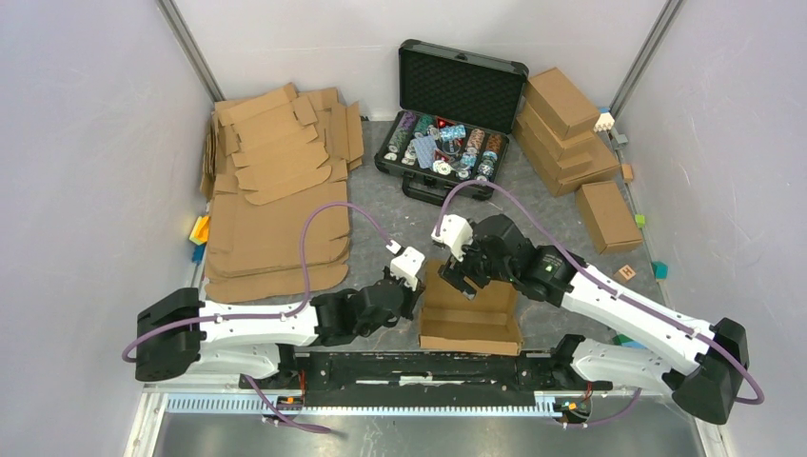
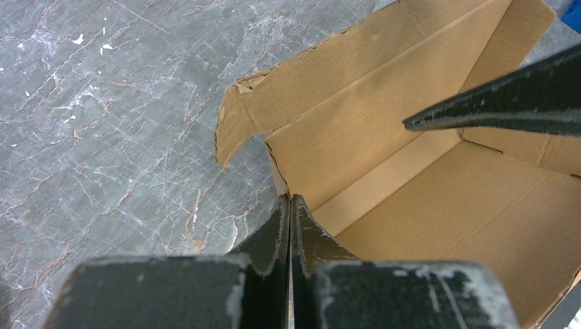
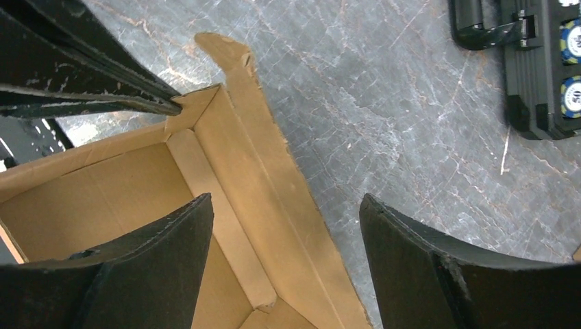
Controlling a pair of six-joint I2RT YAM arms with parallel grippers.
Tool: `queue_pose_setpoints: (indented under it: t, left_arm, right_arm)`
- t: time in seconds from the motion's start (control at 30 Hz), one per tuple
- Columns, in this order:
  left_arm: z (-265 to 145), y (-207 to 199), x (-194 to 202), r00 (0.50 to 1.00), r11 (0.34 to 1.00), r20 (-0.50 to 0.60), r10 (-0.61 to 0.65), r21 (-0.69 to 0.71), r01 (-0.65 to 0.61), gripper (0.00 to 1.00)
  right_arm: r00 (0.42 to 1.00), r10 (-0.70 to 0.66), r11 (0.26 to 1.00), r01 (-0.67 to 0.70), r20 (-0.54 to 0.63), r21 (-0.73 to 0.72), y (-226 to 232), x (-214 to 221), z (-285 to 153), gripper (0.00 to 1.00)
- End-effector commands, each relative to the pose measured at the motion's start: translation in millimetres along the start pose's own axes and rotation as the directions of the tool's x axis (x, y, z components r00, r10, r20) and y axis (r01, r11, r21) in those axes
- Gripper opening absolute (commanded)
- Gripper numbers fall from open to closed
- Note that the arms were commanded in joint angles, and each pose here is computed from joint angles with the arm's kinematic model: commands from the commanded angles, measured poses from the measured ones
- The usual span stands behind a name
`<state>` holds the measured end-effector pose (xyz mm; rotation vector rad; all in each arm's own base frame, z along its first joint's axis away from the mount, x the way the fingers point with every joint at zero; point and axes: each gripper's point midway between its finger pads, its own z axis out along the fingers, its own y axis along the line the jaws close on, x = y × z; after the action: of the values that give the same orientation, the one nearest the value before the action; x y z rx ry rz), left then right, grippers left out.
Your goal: Fold the paper box
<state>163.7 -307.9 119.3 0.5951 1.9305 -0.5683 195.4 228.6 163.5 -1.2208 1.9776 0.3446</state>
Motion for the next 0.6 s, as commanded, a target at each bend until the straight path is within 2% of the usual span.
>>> queue_pose_setpoints:
  t: [0.0, 0.2, 0.33, 0.47, 0.57]
  left_arm:
    - [1.0, -3.9, -5.9, 0.999, 0.999, 0.027, 0.037, 0.005, -0.037, 0.02]
    - [-1.2, -5.0, -3.7, 0.999, 0.999, 0.034, 0.03, 0.014, -0.03, 0.02]
    - [-2.5, -8.0, -2.6, 0.999, 0.999, 0.033, 0.017, 0.033, -0.018, 0.02]
    - [-3.4, -12.7, -0.2, 0.999, 0.998, 0.032, -0.006, 0.059, 0.004, 0.02]
    - [-5.4, -14.2, -1.4, 0.998, 0.997, 0.038, -0.039, 0.072, 0.036, 0.08]
  right_arm:
    - [0.999, -0.048, 0.997, 0.048, 0.001, -0.058, 13.1, 6.7, 0.8, 0.82]
    - [0.997, -0.065, 0.995, 0.062, -0.035, -0.079, 21.7, 24.1, 4.2, 0.72]
    - [0.996, -0.076, 0.994, 0.073, -0.039, -0.088, 28.3, 29.1, 3.8, 0.6]
    - [0.994, -0.095, 0.994, 0.092, -0.05, -0.056, 29.3, 33.9, 4.0, 0.52]
    - [0.994, -0.104, 0.994, 0.102, -0.041, -0.034, 29.0, 33.7, 3.3, 0.45]
